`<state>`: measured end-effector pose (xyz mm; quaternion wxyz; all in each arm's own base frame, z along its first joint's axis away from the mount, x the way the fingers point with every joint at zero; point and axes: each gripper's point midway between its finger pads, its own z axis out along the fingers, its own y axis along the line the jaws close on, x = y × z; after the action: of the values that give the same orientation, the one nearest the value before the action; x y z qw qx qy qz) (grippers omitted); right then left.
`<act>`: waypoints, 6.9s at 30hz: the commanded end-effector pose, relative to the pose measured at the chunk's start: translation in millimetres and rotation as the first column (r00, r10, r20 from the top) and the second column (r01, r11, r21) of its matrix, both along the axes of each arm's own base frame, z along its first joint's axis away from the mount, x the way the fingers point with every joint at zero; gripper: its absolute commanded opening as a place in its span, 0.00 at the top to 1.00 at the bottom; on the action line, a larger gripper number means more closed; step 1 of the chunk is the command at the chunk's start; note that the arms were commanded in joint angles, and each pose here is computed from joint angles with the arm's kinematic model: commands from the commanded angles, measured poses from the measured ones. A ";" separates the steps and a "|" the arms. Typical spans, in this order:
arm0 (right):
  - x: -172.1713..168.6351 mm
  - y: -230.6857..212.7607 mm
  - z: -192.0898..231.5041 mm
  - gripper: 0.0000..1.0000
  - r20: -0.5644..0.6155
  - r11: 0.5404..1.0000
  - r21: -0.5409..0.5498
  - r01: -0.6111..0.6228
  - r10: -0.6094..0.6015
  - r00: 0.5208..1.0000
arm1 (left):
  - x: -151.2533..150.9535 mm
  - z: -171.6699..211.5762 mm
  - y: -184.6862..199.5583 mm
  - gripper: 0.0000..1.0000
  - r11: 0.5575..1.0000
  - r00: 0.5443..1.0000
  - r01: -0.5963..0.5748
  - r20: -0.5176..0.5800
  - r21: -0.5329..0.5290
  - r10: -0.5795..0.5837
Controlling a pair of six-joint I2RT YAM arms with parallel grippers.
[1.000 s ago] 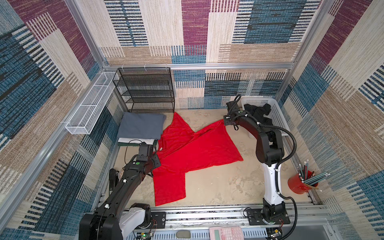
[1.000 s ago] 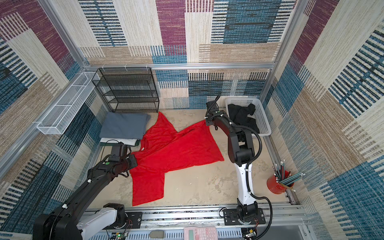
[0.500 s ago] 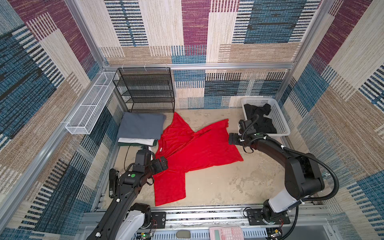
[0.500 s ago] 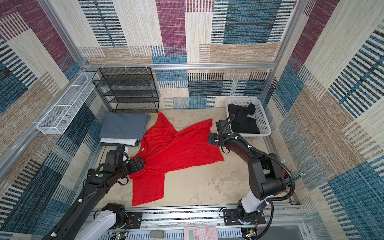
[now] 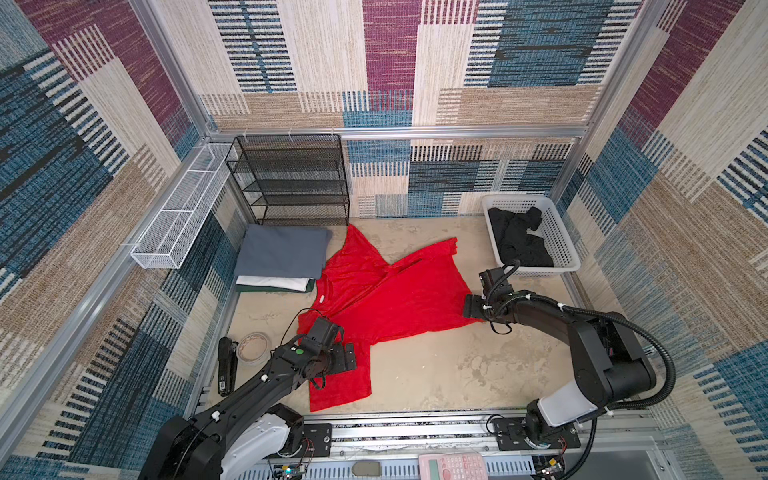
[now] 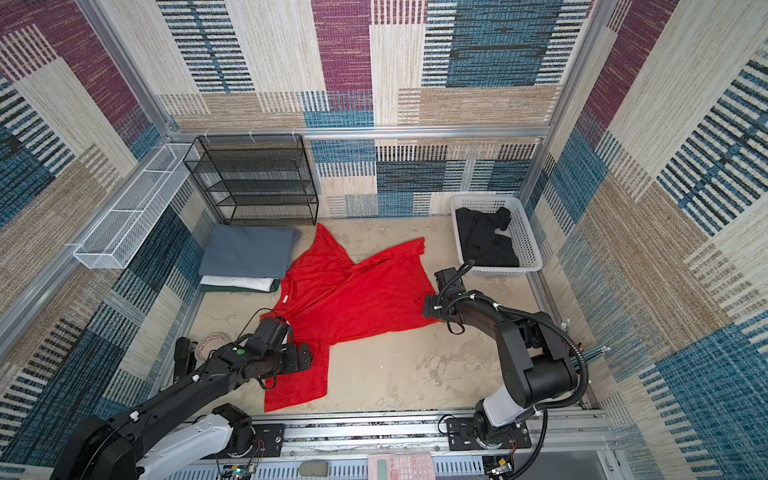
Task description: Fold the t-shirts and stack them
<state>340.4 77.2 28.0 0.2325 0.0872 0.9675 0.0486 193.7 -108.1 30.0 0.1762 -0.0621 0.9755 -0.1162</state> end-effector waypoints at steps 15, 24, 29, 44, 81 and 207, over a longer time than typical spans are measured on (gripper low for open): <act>-6.5 3.8 -7.5 0.95 -0.001 0.999 0.018 -0.032 0.032 0.999 | -18.6 -20.4 -9.4 0.74 1.000 0.995 0.000 -0.095 -0.010 -0.001; -19.8 0.6 2.8 1.00 -0.002 0.999 0.024 -0.025 0.025 1.000 | -20.5 -1.0 -10.6 1.00 1.000 0.997 0.020 -0.070 -0.012 -0.021; -37.0 -8.7 13.0 1.00 0.007 1.000 0.018 0.020 -0.020 1.000 | -27.2 5.1 -12.9 1.00 0.999 0.997 0.032 -0.065 -0.021 -0.034; -58.2 -3.6 23.7 0.30 -0.009 0.992 0.095 0.077 -0.077 0.997 | -25.7 51.6 -32.0 0.06 0.995 0.995 0.102 0.013 -0.022 -0.102; 154.8 8.1 -0.2 0.47 0.083 0.968 0.240 0.076 -0.098 0.992 | 182.9 140.4 -56.2 0.03 0.997 0.971 0.079 0.229 -0.009 -0.075; 123.3 15.6 92.3 1.00 0.239 0.953 0.302 -0.023 -0.053 0.970 | 397.9 17.5 1.1 0.32 0.989 0.957 -0.103 0.281 0.108 0.069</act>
<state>458.8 91.2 114.7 0.3218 0.1295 0.9165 0.1990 577.8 -106.1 42.4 0.2938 -0.0686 0.9519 -0.0535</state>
